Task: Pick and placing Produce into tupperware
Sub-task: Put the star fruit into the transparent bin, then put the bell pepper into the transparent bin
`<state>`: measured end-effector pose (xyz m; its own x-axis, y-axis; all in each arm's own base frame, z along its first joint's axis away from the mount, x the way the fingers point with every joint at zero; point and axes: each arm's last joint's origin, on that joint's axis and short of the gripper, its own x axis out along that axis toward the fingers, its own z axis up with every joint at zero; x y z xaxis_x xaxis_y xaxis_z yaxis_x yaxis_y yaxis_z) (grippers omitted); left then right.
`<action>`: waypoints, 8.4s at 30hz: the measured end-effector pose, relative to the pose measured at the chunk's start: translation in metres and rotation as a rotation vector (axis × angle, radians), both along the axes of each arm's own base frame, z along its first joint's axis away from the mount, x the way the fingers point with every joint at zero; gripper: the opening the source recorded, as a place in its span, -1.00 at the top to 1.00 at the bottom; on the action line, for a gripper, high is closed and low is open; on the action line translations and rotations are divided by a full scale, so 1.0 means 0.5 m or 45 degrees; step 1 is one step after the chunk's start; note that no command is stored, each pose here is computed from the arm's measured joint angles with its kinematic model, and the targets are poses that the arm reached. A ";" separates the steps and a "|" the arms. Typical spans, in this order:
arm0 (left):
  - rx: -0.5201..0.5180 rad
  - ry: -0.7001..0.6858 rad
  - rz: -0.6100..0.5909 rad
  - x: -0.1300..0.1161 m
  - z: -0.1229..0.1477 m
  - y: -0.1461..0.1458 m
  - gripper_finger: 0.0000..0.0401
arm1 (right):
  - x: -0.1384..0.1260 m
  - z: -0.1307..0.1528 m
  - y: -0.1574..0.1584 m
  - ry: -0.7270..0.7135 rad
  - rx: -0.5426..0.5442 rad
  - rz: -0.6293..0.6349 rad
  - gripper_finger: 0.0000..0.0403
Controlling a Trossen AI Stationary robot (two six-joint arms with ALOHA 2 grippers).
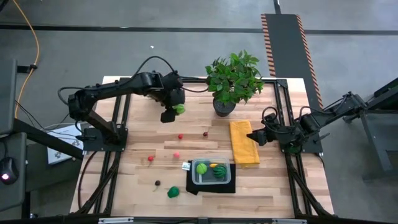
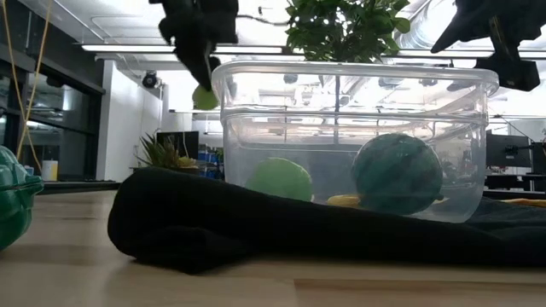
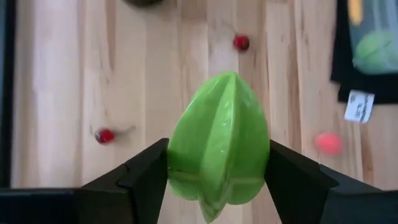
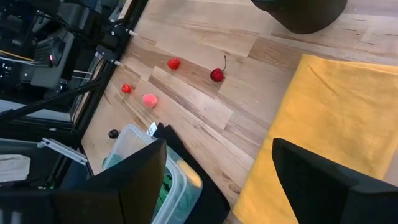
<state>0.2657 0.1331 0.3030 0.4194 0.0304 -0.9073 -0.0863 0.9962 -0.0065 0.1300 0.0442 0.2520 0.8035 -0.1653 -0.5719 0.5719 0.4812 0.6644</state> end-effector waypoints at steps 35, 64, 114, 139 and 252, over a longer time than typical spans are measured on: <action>-0.023 -0.064 -0.201 0.058 0.045 -0.157 -0.05 | 0.000 0.000 0.000 0.006 -0.039 0.030 -0.40; -0.099 -0.431 -0.160 0.116 0.078 -0.266 -0.07 | 0.000 0.001 0.000 0.010 -0.065 0.050 -0.40; -0.255 -0.281 -0.291 0.240 -0.078 -0.330 -0.10 | 0.006 0.000 0.002 0.013 -0.099 0.059 -0.40; -0.319 -0.172 -0.341 0.275 -0.164 -0.368 -0.10 | 0.005 -0.001 0.001 0.020 -0.116 0.052 -0.40; -0.285 -0.056 -0.349 0.285 -0.206 -0.366 0.71 | 0.004 -0.002 0.000 0.026 -0.151 0.042 -0.40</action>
